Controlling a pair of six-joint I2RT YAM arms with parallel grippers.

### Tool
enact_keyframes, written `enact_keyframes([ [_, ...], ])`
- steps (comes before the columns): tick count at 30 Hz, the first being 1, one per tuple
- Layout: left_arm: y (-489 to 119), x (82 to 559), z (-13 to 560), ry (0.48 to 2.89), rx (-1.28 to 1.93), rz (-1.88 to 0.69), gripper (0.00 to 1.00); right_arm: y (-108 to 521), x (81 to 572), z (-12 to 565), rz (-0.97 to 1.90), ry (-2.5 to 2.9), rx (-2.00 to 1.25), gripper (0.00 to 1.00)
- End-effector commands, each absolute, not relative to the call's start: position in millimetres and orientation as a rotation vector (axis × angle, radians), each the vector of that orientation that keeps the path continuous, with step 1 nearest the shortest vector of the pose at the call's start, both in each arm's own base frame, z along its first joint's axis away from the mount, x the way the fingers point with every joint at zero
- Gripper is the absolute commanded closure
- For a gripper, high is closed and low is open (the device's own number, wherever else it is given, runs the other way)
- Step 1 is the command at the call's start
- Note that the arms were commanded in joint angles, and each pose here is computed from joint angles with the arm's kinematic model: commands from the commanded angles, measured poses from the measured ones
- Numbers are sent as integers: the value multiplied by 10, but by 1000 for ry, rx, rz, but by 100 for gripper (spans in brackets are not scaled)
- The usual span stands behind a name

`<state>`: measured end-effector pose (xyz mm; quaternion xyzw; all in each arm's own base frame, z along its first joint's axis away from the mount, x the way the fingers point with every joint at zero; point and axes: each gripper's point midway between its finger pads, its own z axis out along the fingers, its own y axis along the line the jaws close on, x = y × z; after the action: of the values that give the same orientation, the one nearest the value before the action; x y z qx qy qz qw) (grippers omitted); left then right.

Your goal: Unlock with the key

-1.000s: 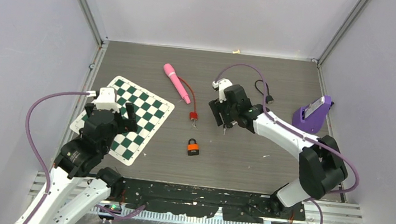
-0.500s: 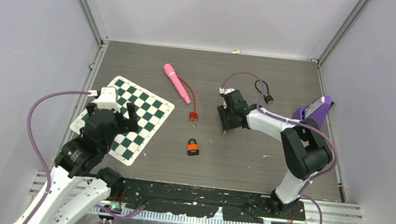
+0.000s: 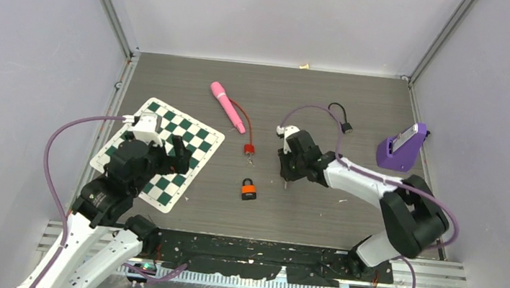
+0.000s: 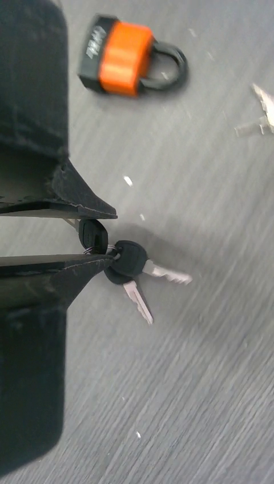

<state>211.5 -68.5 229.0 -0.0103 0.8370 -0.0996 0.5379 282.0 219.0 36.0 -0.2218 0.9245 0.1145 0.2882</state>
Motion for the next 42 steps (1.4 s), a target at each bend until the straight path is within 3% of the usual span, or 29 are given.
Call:
enact_keyframes([
  [1,-1067,2093,2337,1980,-17,-496,2,2378,2659,834,246,2273,-732,95],
  [4,-1122,2078,2274,2006,-32,-533,2,2217,2675,861,15,2264,-722,95],
  [9,-1211,2038,2171,2070,-50,-586,2,2368,2433,793,-72,2242,-852,92],
  [17,-1200,1936,2072,2115,-51,-595,2,2628,1741,439,115,2434,-1050,53],
  [22,-1143,1859,2063,2107,-56,-588,2,2599,1592,659,242,2460,-871,26],
  [24,-1137,1847,2067,2100,-64,-594,2,2543,1629,743,256,2452,-759,21],
  [30,-1151,1838,2022,2126,-59,-594,2,2366,1854,774,301,2477,-412,19],
  [37,-1262,1788,1954,2156,-34,-663,2,2355,2015,607,381,2524,-302,32],
  [42,-1265,1777,1928,2166,-33,-663,2,2426,1979,370,376,2603,-344,34],
])
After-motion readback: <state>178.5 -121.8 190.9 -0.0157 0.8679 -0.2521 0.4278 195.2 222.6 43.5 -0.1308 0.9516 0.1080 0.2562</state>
